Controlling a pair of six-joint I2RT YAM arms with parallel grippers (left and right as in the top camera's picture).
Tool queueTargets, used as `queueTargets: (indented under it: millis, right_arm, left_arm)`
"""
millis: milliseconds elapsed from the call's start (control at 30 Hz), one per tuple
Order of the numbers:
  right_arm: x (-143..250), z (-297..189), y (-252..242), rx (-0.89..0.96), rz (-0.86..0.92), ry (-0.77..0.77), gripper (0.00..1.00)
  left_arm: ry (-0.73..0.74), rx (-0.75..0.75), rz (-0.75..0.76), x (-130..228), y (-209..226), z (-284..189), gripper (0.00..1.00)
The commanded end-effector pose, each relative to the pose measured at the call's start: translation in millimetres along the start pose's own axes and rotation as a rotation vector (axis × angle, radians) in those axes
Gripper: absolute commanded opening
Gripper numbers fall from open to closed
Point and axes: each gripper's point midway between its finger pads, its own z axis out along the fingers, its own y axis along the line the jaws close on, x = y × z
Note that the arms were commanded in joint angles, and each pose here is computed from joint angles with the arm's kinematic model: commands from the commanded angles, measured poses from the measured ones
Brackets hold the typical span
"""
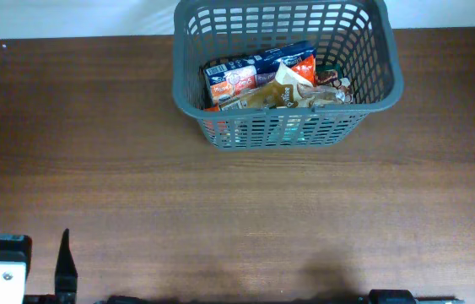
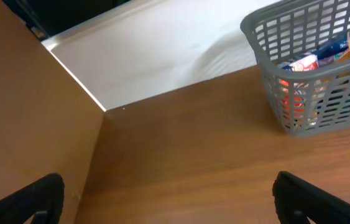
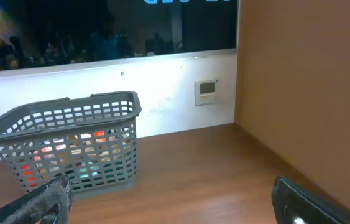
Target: Pack container
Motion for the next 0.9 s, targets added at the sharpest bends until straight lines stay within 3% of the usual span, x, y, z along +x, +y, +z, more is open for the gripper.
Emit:
queueTargets:
  millis: [0, 200, 867]
  right_arm:
    - [3, -1, 0, -0.01, 0.006, 0.004, 0.99]
    - [3, -1, 0, -0.01, 0.007, 0.004, 0.99]
    - [2, -1, -6, 0.028, 0.003, 0.001, 0.99]
  left_arm:
    - [0.03, -0.007, -0.007, 7, 0, -1, 0.99]
    - [0.167, 0.029, 0.033, 41, -8, -4, 0.99]
    - [0.167, 0.029, 0.034, 42, -8, -4, 0.99]
